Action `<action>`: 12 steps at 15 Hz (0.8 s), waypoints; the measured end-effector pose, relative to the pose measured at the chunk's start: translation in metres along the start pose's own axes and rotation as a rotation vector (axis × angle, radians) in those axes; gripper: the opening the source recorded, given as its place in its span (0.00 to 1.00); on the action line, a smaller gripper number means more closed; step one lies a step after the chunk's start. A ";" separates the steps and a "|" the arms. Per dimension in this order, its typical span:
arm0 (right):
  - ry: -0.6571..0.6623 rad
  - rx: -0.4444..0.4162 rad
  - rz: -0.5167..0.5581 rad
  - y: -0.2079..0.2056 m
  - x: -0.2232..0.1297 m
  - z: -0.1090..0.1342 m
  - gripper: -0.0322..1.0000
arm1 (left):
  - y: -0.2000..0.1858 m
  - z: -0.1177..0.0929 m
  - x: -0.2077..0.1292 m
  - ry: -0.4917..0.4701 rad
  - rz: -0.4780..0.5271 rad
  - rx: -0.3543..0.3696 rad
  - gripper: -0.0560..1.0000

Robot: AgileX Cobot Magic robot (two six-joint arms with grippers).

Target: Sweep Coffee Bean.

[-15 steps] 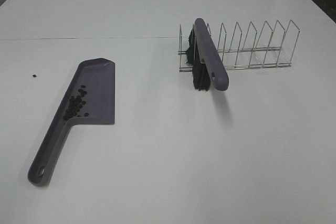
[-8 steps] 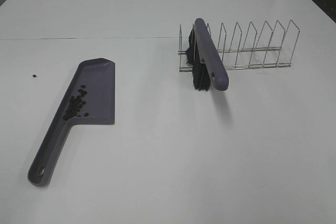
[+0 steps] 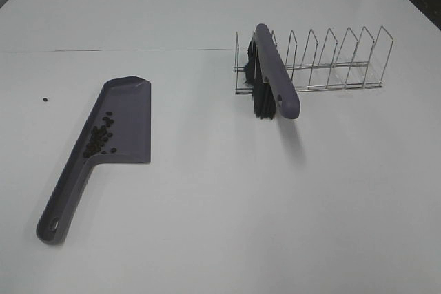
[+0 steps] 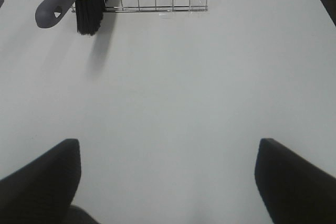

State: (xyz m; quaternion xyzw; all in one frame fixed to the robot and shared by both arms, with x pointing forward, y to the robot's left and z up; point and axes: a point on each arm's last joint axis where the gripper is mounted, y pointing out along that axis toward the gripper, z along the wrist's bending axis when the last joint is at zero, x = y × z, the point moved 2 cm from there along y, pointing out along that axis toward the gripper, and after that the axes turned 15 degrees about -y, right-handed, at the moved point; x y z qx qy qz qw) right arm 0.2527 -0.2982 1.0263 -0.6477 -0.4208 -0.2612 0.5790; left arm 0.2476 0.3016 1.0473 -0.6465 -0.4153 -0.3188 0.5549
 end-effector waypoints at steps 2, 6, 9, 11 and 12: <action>0.000 0.000 0.000 0.000 0.000 0.000 0.77 | 0.000 0.000 0.000 0.000 0.000 0.000 0.87; 0.000 0.000 0.000 0.000 0.000 0.000 0.77 | 0.000 0.000 0.000 0.000 0.000 0.000 0.87; 0.000 0.000 0.000 0.000 0.000 0.000 0.77 | 0.000 0.000 0.000 0.000 0.000 0.000 0.87; 0.000 0.000 0.000 0.000 0.000 0.000 0.77 | 0.000 0.000 0.000 0.000 0.000 0.000 0.87; 0.000 0.000 0.000 0.000 0.000 0.000 0.77 | 0.000 0.000 0.000 0.000 0.000 0.000 0.87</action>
